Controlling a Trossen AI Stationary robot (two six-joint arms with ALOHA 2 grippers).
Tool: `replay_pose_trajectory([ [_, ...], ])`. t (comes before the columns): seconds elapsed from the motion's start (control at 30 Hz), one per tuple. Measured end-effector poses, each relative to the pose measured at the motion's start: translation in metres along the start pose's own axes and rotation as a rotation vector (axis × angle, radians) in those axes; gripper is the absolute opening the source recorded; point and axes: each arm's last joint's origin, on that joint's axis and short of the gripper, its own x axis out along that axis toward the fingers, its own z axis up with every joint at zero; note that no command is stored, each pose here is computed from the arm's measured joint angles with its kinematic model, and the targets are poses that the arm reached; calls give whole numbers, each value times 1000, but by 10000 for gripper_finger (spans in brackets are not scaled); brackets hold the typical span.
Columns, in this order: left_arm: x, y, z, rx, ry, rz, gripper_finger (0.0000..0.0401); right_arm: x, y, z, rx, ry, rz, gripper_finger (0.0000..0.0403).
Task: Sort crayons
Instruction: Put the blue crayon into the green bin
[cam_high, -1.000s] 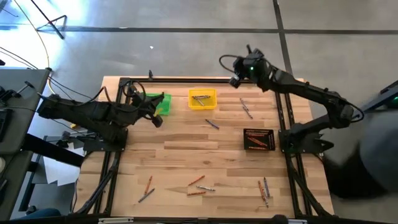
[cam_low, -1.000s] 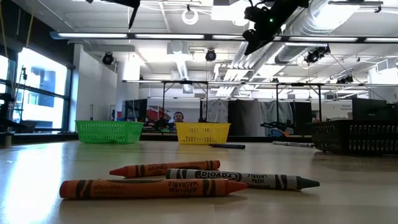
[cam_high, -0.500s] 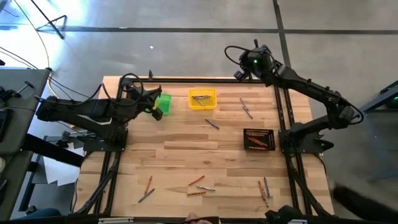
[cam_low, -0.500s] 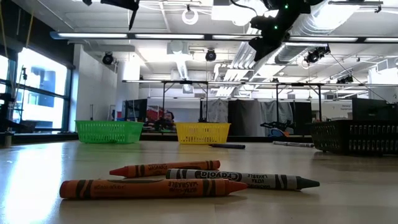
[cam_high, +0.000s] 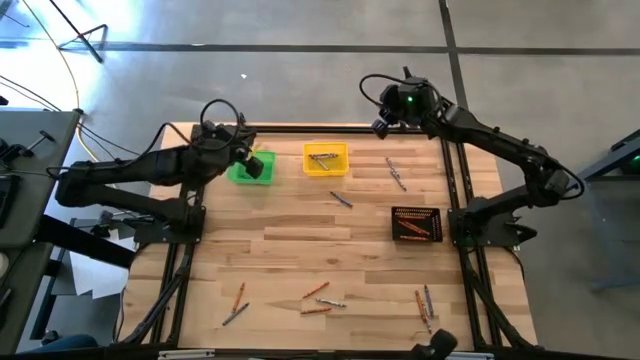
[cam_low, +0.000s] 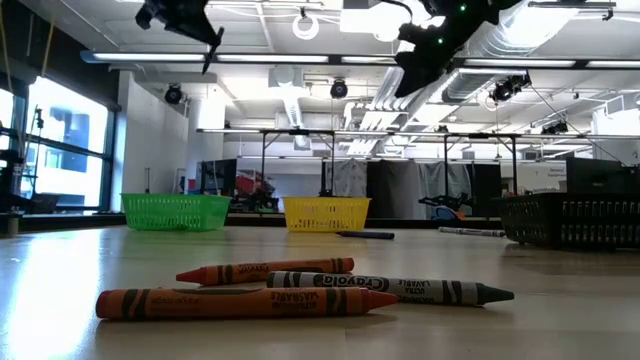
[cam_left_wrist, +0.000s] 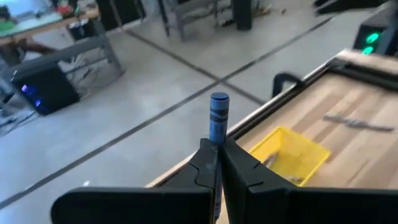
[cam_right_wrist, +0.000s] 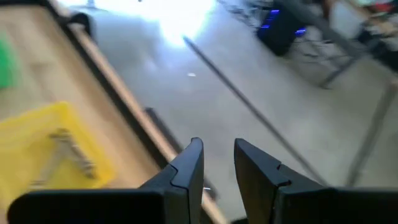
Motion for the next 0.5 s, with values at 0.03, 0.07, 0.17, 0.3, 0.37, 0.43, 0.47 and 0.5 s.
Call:
replay_pose_trajectory([
  [0.03, 3, 2, -1, -1, 14, 17, 0, 1, 1, 0, 11, -2, 30, 83],
  [0.07, 6, 3, -2, -4, 27, 33, 0, 3, 3, -1, 17, -5, 58, 83],
  [0.17, 13, 7, -8, 11, 93, 59, 0, 8, 9, -2, 49, -6, 157, 83],
  [0.3, 21, 14, -18, 3, 205, 59, 0, 18, 25, -8, 89, 63, 295, 83],
  [0.37, 25, 15, -23, 8, 258, 82, 0, 21, 36, -14, 76, 124, 371, 83],
  [0.43, 28, 16, -28, 17, 299, 108, 0, 24, 49, -19, 65, 183, 438, 83],
  [0.47, 31, 16, -30, 26, 320, 119, 0, 26, 57, -22, 52, 209, 463, 83],
  [0.5, 34, 15, -33, 31, 336, 129, 0, 27, 64, -23, 37, 228, 480, 83],
])
